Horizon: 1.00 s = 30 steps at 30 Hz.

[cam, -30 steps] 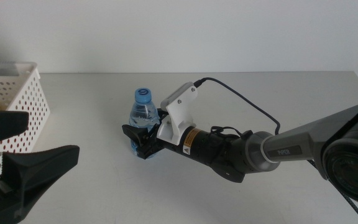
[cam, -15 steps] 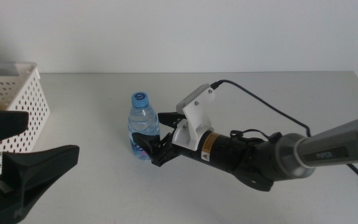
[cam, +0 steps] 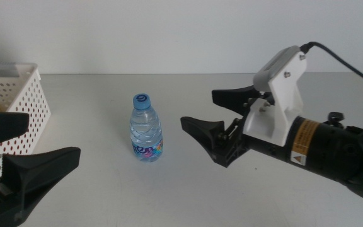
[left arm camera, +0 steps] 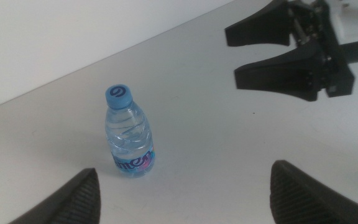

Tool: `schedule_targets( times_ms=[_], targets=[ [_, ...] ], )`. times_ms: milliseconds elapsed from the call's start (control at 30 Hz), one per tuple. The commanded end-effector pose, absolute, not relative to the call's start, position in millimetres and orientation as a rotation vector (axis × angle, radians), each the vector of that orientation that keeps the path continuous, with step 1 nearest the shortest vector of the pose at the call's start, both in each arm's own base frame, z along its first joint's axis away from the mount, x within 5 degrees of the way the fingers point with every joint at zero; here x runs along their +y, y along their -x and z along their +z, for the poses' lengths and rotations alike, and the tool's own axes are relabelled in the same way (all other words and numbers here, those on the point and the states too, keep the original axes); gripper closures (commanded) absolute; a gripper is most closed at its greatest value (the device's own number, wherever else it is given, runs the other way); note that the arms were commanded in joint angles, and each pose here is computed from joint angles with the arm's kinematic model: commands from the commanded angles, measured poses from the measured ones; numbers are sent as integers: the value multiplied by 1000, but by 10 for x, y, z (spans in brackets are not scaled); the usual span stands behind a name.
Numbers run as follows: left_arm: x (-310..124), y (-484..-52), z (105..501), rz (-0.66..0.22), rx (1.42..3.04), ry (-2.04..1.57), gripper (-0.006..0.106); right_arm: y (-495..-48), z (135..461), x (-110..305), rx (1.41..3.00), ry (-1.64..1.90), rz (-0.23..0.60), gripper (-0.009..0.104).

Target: Use arms to grab the bottles and put them into the dustbin to the left of the table.

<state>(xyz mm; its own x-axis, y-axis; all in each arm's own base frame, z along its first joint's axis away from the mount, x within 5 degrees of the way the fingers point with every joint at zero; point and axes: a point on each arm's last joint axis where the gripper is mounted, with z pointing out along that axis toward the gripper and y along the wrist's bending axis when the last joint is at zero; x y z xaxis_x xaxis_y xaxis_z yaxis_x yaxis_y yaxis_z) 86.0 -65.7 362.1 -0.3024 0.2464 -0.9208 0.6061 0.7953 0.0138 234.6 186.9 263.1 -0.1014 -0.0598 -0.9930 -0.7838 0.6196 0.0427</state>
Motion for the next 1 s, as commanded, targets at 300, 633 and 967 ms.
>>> schedule_targets(
  times_ms=[300, 633, 967],
  targets=[
    [-682, -868, 3777, -459, 1798, -609, 7, -1747, 3293, 1158, 1667, 480, 487, 10],
    [-682, -868, 3777, -459, 1798, -609, 7, -1016, 3545, 730, 1655, 602, 433, 10],
    [-682, -868, 3777, -459, 1798, -609, 7, -798, 3578, 600, 1621, 650, 400, 10]
  ],
)
